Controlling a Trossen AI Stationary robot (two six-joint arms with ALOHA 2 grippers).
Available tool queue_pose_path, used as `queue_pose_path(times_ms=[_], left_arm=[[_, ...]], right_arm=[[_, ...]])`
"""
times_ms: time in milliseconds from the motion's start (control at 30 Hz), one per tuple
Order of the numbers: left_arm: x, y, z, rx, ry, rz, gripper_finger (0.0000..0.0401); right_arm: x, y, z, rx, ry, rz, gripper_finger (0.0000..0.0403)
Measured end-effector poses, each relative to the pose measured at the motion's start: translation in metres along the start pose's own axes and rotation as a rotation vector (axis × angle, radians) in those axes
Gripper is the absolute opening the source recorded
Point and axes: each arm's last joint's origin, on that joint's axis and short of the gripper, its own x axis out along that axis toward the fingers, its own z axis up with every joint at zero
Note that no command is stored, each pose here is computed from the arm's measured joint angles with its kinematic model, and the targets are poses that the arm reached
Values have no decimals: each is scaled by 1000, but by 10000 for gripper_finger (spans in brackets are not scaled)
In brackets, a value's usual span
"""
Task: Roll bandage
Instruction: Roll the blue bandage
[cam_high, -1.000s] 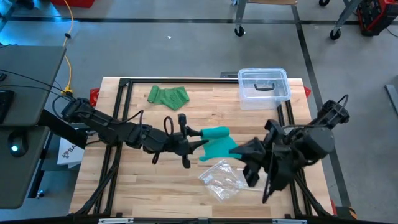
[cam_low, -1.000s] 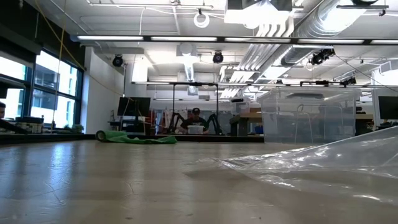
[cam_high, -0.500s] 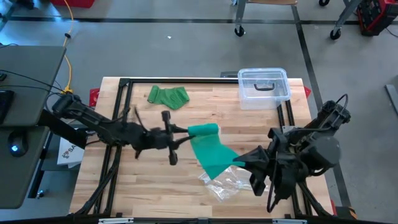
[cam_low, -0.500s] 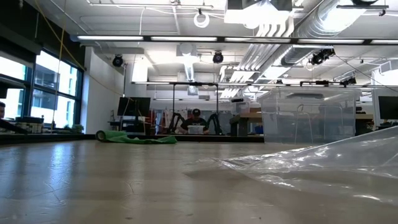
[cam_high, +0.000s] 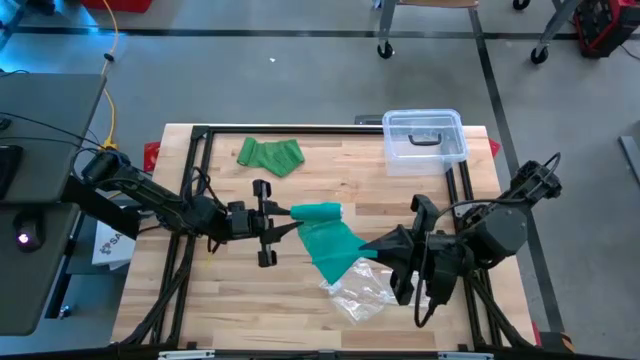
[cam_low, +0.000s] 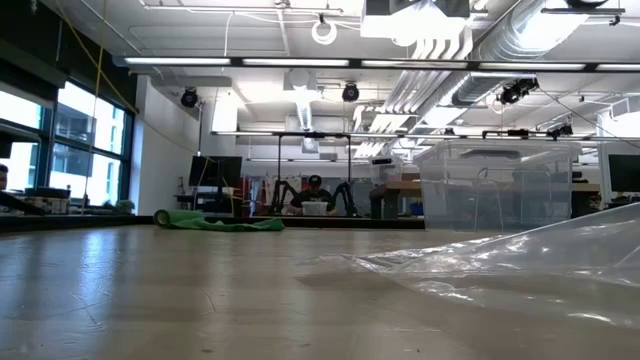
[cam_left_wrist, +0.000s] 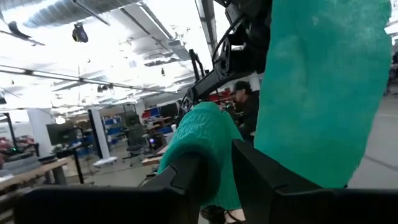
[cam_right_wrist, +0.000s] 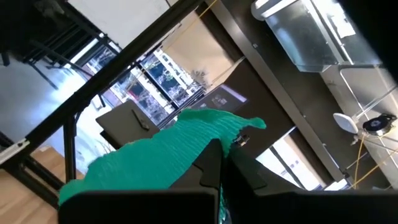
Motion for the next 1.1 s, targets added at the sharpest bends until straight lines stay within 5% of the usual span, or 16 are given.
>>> queue_pose_path(times_ms=[600,1100], left_arm=[[-1,-7,-11,174,80,-129,220],[-2,-6,-7,144,46,-157,285]], right_arm=[[-1,-4,1,-44,26,-56,0],[1,0,-4,-26,77,-27,0]])
